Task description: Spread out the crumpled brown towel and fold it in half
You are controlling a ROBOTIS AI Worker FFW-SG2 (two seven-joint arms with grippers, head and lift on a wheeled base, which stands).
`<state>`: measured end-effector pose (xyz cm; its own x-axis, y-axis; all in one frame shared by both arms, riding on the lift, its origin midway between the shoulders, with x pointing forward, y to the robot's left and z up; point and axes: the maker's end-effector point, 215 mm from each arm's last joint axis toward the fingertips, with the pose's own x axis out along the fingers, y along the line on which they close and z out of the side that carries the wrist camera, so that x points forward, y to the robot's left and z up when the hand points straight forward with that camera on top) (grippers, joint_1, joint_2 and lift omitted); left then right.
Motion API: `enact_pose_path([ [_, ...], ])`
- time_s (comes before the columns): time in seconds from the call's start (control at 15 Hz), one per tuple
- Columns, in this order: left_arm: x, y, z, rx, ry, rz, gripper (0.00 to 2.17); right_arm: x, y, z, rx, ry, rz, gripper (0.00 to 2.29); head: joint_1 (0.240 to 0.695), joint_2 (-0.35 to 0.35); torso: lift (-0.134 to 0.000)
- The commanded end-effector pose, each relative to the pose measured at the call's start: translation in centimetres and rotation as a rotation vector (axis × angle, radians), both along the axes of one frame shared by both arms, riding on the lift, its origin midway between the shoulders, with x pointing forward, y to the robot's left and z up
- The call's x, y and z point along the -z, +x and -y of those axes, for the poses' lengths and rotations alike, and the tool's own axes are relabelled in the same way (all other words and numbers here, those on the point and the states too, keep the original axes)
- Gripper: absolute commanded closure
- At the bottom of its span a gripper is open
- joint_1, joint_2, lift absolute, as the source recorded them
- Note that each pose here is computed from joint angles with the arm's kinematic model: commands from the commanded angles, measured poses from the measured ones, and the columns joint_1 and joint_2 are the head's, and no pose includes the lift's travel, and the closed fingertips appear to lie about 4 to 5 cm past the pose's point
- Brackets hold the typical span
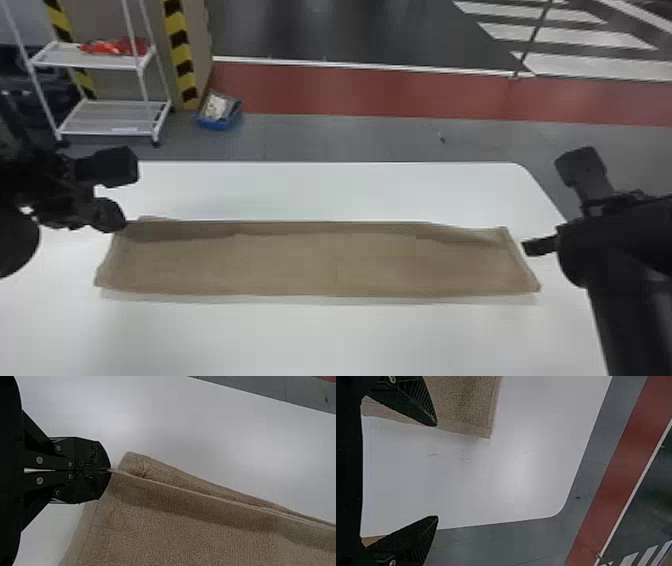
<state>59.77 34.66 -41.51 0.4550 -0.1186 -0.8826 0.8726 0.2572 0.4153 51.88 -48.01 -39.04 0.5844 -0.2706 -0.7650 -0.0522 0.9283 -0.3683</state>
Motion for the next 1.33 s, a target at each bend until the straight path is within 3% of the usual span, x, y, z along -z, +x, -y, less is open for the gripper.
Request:
enact_pose_path([
  [0.0, -0.2, 0.2, 0.2, 0.017, -0.004, 0.021, 0.90, 0.0, -0.3, -0.1, 0.008, 0.001, -0.002, 0.05, 0.695, -0.130, -0.125],
  [0.2, 0.0, 0.2, 0.3, 0.024, 0.000, 0.030, 0.21, 0.1, -1.0, -0.3, 0.027, 0.012, -0.007, 0.05, 0.695, -0.131, -0.125],
  [0.27, 0.2, 0.1, 0.3, 0.023, 0.001, 0.035, 0.12, 0.0, -1.1, -0.2, 0.029, 0.012, -0.003, 0.05, 0.695, -0.131, -0.125],
  [0.47, -0.8, 0.1, 0.1, 0.010, -0.036, 0.064, 0.09, -0.5, -1.5, -0.2, 0.044, 0.050, 0.014, 0.05, 0.695, -0.131, -0.125],
  [0.67, -3.3, 0.3, -0.1, -0.007, -0.093, 0.123, 0.09, -0.9, -2.5, 0.0, 0.125, 0.188, 0.031, 0.05, 0.695, -0.132, -0.125],
  [0.8, -4.8, 0.2, -0.8, -0.049, -0.170, 0.149, 0.08, -0.6, -3.4, 0.0, 0.193, 0.306, 0.033, 0.05, 0.695, -0.131, -0.125],
  [0.93, -5.3, -0.1, -1.2, -0.114, -0.273, 0.145, 0.08, -0.5, -3.8, 0.3, 0.226, 0.372, 0.043, 0.05, 0.695, -0.128, -0.125],
  [1.13, -6.1, -0.5, -2.0, -0.219, -0.419, 0.130, 0.08, -0.6, -4.2, 0.7, 0.256, 0.433, 0.057, 0.05, 0.695, -0.125, -0.125],
  [1.27, -5.7, -0.9, -2.1, -0.233, -0.438, 0.119, 0.08, -0.8, -4.3, 1.0, 0.262, 0.449, 0.062, 0.05, 0.695, -0.124, -0.125],
])
